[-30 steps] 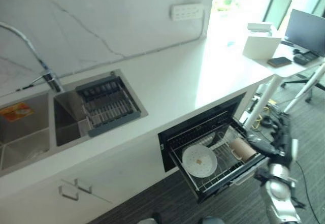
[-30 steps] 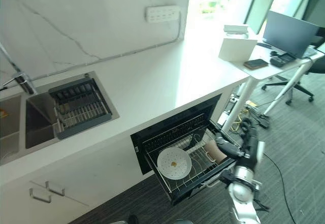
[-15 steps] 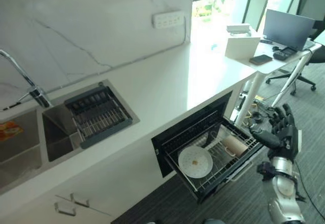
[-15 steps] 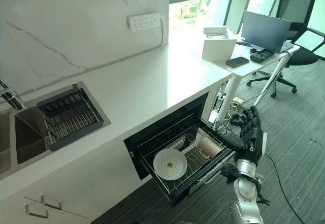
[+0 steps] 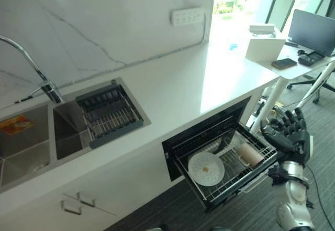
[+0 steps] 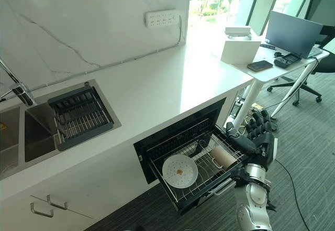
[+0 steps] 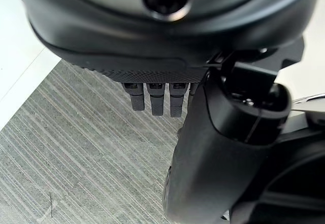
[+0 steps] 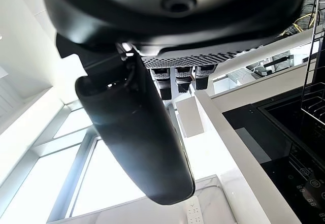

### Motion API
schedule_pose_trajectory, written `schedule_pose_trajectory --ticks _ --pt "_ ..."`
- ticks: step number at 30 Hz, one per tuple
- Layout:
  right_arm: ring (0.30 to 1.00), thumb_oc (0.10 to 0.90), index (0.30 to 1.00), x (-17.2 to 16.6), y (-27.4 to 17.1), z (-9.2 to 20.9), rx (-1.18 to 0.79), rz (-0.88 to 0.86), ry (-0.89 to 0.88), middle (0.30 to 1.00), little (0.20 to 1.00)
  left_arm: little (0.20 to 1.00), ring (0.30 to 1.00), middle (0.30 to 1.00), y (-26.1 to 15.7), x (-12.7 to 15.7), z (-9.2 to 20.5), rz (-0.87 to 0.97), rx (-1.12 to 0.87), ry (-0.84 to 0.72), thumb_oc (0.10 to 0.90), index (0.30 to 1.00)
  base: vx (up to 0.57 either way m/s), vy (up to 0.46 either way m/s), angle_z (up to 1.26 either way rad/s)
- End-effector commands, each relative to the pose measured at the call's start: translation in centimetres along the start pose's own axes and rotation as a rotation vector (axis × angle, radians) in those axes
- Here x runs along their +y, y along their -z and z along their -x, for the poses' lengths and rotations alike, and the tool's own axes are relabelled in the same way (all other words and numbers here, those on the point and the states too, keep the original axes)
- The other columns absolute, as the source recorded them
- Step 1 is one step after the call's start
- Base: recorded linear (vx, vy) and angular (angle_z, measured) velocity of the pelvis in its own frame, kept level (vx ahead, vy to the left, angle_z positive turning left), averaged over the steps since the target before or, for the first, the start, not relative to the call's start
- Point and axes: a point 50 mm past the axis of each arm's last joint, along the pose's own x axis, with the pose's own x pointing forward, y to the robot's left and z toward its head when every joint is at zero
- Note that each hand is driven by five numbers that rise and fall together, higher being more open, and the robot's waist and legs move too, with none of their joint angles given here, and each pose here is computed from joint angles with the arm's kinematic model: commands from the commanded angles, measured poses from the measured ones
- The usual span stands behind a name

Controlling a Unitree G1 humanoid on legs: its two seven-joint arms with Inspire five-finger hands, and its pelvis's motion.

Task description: Place the dishes in the dishwasher.

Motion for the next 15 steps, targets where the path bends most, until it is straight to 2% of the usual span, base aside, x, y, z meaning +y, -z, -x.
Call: schedule_pose_trajectory --ticks 1,15 --pt "0.9 0.8 0.9 2.6 -6.53 -2.35 -0.371 -0.115 -0.092 0.9 0.9 0.9 0.9 0.9 -2.37 -1.36 -0.1 0.004 -0.063 0.035 0.8 0.9 0.0 0.008 0.04" --pt "0.9 0.8 0.9 2.46 -6.38 -2.15 -0.37 -0.111 -0.064 0.9 0.9 0.9 0.9 0.9 -2.11 -1.41 -0.13 0.002 -0.05 0.035 0.8 0.9 0.0 -0.002 0.0"
